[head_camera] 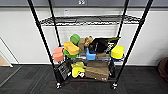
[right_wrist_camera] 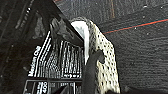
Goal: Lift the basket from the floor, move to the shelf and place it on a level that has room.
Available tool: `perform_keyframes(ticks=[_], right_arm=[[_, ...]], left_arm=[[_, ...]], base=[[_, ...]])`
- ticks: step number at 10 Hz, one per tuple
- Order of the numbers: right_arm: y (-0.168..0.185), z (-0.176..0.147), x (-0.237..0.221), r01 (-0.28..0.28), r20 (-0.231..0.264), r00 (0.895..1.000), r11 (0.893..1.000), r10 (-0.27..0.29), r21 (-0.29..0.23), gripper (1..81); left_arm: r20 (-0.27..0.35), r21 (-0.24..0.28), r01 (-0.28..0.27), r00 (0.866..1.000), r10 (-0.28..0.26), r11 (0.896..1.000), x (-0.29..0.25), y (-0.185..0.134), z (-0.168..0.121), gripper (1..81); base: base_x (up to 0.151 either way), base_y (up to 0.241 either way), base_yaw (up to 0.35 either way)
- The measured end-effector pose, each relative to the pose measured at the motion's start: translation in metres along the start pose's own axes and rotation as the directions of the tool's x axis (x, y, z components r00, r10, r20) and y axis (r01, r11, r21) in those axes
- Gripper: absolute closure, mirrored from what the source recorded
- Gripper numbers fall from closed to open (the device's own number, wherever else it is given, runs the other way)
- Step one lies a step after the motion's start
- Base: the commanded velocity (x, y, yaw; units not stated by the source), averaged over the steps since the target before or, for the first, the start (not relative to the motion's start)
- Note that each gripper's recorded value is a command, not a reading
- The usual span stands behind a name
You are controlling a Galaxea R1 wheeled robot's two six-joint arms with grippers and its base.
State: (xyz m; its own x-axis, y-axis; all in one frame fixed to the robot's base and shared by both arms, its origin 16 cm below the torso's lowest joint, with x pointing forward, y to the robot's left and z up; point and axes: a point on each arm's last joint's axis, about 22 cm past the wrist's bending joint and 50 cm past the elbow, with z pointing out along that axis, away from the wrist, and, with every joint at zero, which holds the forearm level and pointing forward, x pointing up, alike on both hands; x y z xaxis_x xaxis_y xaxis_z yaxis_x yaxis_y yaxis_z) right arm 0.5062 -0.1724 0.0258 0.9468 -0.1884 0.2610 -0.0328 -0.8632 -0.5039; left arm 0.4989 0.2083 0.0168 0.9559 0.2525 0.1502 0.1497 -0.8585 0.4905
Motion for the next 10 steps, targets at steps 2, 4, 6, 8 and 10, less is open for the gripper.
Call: perform_keyframes(ticks=[2,4,6,8,10], right_arm=[[-0.011,0.004,-0.001,-0.017,0.004,1.000,1.000,0.017,0.017,1.0],[-0.014,0.001,-0.001,-0.044,0.006,0.999,0.999,0.044,0.028,1.0],[-0.024,0.000,-0.003,-0.055,0.013,0.998,0.997,0.055,0.053,1.0],[-0.034,-0.001,-0.005,-0.062,0.018,0.998,0.995,0.060,0.075,1.0],[-0.040,-0.003,-0.007,-0.067,0.025,0.998,0.993,0.065,0.093,1.0]], left_arm=[[0.002,-0.014,-0.003,1.000,0.003,1.000,-0.001,0.009,0.003,1.0],[-0.007,-0.033,-0.006,1.000,0.006,0.999,0.003,0.018,0.003,1.0],[0.006,-0.080,-0.011,1.000,0.012,0.997,-0.001,0.040,0.002,1.0],[0.012,-0.099,-0.015,1.000,0.016,0.995,-0.001,0.044,-0.004,1.0],[0.017,-0.124,-0.019,1.000,0.021,0.992,-0.002,0.056,-0.005,1.0]], base=[[0.000,0.000,0.000],[0.000,0.000,0.000],[0.000,0.000,0.000],[0.000,0.000,0.000],[0.000,0.000,0.000]])
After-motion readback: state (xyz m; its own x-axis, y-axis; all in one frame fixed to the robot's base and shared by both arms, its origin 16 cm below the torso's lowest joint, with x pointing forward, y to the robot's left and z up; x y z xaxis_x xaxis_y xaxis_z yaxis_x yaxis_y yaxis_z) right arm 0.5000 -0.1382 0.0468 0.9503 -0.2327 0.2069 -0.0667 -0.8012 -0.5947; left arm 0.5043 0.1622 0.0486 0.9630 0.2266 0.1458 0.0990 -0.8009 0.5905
